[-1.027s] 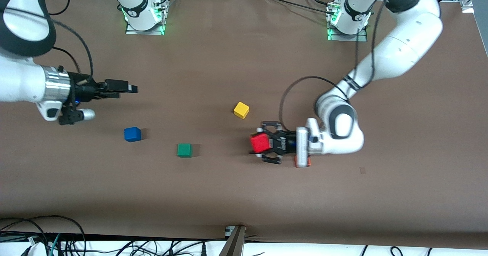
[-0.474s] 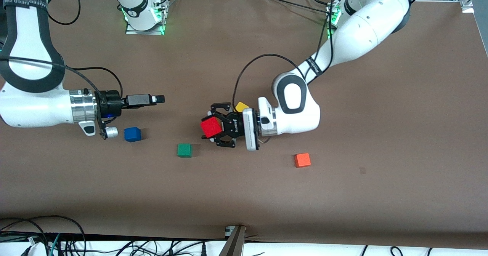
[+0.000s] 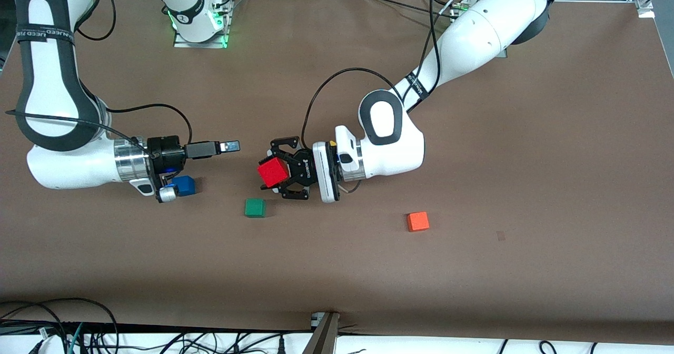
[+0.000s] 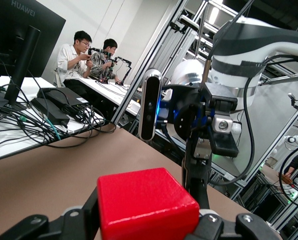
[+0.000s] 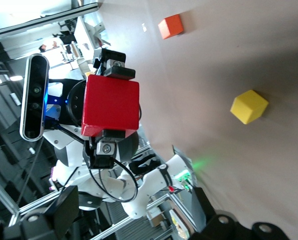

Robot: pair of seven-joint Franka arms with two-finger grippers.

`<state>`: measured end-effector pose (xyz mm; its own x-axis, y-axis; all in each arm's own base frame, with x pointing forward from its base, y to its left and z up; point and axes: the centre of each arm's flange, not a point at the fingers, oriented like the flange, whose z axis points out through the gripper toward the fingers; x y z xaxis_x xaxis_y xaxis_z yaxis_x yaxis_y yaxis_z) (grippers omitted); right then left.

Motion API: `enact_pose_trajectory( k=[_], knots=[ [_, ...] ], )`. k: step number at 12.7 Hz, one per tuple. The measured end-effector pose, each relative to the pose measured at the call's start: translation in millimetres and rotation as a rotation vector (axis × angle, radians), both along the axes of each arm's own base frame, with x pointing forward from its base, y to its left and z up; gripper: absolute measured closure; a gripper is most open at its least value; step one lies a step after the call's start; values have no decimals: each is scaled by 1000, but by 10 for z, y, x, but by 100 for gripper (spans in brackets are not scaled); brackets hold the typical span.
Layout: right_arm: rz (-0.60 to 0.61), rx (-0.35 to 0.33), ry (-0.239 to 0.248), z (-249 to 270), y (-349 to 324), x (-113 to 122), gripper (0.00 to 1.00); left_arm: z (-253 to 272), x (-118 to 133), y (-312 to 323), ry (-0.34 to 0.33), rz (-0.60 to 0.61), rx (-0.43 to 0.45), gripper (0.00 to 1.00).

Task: Pass red block to right arm, stack on blue
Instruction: 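Close the right gripper on the red block held by the left gripper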

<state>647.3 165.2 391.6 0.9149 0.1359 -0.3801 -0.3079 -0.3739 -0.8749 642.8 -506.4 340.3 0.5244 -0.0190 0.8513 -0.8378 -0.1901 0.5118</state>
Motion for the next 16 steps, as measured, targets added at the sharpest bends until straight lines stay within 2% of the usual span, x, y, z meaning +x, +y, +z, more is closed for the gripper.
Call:
enact_pose_trajectory(
  k=[9, 16],
  knots=[
    [-80, 141, 104, -502, 146, 114, 0, 26, 11, 1, 5, 4, -4, 42],
    [-61, 159, 100, -411, 326, 176, 0, 30, 5, -7, 8, 3, -5, 42]
  ],
)
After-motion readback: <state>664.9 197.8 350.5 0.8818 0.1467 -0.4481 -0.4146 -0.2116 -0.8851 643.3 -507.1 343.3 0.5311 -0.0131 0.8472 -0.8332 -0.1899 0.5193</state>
